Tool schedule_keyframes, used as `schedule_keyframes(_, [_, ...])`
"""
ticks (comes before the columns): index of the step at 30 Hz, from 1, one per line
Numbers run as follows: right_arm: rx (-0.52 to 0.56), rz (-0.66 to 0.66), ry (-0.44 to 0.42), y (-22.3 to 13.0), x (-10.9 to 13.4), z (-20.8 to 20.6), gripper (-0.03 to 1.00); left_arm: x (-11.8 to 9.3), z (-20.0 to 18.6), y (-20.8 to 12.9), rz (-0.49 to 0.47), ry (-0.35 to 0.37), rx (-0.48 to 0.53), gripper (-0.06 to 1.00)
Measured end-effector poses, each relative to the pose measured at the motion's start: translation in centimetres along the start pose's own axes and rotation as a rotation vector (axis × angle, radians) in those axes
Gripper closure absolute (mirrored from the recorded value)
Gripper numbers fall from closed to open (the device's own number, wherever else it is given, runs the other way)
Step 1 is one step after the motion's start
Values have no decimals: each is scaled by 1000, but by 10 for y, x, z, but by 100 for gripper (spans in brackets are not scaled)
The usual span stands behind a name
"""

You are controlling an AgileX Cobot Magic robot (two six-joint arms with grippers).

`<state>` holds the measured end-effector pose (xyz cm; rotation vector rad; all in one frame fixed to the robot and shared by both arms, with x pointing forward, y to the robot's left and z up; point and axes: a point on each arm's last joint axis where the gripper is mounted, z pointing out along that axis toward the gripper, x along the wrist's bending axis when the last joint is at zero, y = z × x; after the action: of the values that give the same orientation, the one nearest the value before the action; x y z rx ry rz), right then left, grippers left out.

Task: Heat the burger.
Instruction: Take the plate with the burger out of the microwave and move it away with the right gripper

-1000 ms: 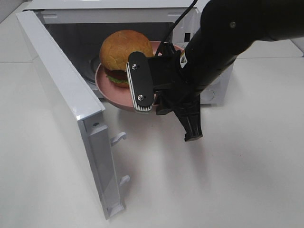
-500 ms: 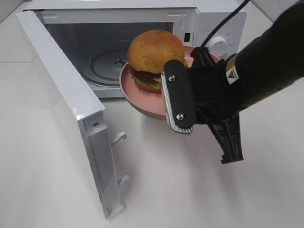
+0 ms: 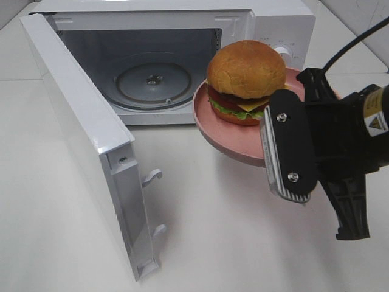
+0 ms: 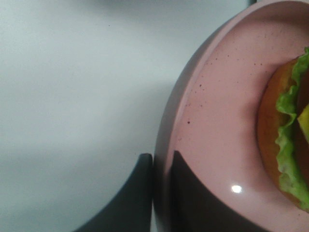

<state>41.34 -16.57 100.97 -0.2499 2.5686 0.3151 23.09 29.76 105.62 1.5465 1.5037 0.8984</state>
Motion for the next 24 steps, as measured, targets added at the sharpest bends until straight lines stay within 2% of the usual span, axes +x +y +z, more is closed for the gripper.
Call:
schedule_keyframes(10, [31, 44, -27, -19, 26, -13, 89, 0, 0, 0, 0, 0, 0, -4])
schedule_keyframes(17, [80, 94, -48, -29, 33, -20, 89, 0, 0, 0, 0, 1, 0, -4])
schedule_keyframes(24, [161, 198, -84, -46, 36, -22, 89, 0, 0, 0, 0, 1, 0, -4])
